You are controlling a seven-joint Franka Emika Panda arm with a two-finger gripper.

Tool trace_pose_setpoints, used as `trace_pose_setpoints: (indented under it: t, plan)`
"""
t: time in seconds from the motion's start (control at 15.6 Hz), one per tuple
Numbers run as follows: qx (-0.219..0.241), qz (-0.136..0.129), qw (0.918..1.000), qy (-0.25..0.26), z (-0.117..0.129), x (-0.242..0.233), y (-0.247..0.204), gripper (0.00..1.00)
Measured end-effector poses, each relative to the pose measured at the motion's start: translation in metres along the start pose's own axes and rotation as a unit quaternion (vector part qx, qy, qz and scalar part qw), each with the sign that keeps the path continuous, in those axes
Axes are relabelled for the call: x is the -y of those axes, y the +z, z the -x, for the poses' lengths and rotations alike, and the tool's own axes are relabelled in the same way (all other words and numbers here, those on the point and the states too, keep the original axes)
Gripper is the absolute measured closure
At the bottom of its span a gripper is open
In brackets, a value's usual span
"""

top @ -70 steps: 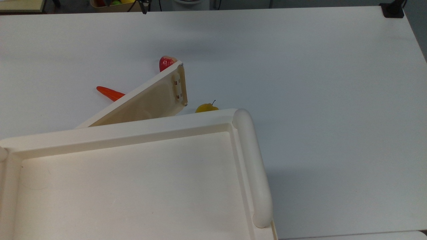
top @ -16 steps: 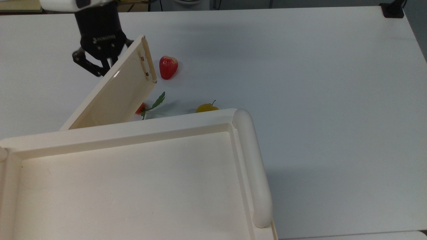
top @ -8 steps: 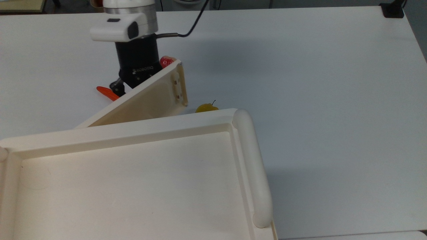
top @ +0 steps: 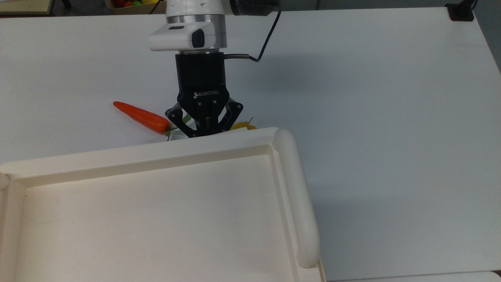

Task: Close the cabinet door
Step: 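Push the cream door shut against the cabinet front with the gripper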

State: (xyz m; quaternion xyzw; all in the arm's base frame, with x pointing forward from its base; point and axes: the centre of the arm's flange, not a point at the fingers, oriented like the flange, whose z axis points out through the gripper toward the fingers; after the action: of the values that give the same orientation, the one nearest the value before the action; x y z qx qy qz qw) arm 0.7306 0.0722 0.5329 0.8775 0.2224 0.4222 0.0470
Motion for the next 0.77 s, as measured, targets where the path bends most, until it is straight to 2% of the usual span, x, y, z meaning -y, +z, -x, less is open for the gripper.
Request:
trace_pose_setpoints:
  t: [0.26,0.45,0.77]
  plan:
    - [-0.036,0.015,0.9987,0.031,-0.016,0.004,0.001,0.97]
    - [-0.058,0.025,0.9975,0.033,-0.020,0.011,0.012,0.97]
    - [-0.086,0.036,0.9935,0.066,-0.020,0.014,0.019,0.97]
